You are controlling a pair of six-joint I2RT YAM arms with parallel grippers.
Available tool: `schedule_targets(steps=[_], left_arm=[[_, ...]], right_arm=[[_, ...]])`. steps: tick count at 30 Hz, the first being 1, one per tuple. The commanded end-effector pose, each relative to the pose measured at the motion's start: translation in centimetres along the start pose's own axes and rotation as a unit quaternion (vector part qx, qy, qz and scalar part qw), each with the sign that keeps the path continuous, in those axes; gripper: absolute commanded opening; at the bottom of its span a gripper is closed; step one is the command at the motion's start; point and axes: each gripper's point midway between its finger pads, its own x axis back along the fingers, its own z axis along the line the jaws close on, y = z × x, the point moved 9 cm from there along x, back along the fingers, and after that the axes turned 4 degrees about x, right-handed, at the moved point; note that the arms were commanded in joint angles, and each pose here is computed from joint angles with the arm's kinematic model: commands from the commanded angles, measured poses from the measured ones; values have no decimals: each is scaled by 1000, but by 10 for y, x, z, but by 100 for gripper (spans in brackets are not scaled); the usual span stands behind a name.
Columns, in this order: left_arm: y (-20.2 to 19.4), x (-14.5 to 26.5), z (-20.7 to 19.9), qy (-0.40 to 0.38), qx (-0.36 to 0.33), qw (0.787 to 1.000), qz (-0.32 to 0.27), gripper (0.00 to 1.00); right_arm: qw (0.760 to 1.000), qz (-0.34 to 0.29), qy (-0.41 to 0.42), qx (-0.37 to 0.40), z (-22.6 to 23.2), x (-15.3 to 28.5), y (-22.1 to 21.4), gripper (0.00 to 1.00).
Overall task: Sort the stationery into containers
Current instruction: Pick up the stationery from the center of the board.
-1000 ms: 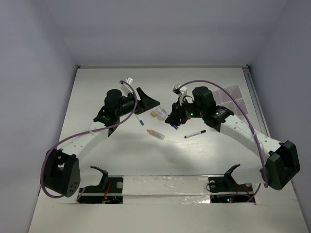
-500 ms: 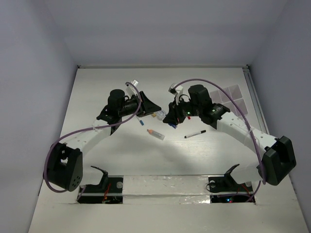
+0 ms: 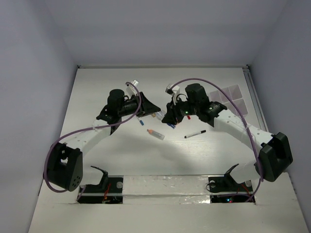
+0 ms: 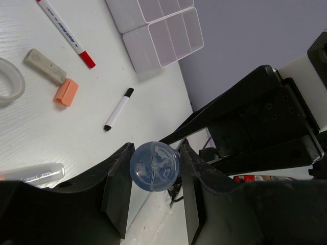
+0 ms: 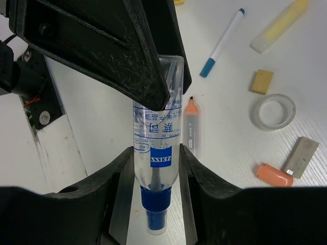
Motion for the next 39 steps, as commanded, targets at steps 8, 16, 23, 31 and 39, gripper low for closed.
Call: schedule_targets(steps=[8,16,23,31,39], left_arm=[[5,11,-35,-68,-50,996,-10,0],[23,31,-41,-101,-28,990,-97,0],[33,39,-51,-111,-34,983,-145,0],[23,59,-62,-151,-53,965,-208,0],[6,77,-58,-197,-32,943,-265,0]], right_arm=[[993,-101,-44,32,-1,3,36,1],[985,-171,-27,-6,15,15,30,63],[973,-227,-25,-30,23,29,24,96],[937,-328,73,-99,40,34,30,100],[906,-369,177,-111,44,23,49,100]])
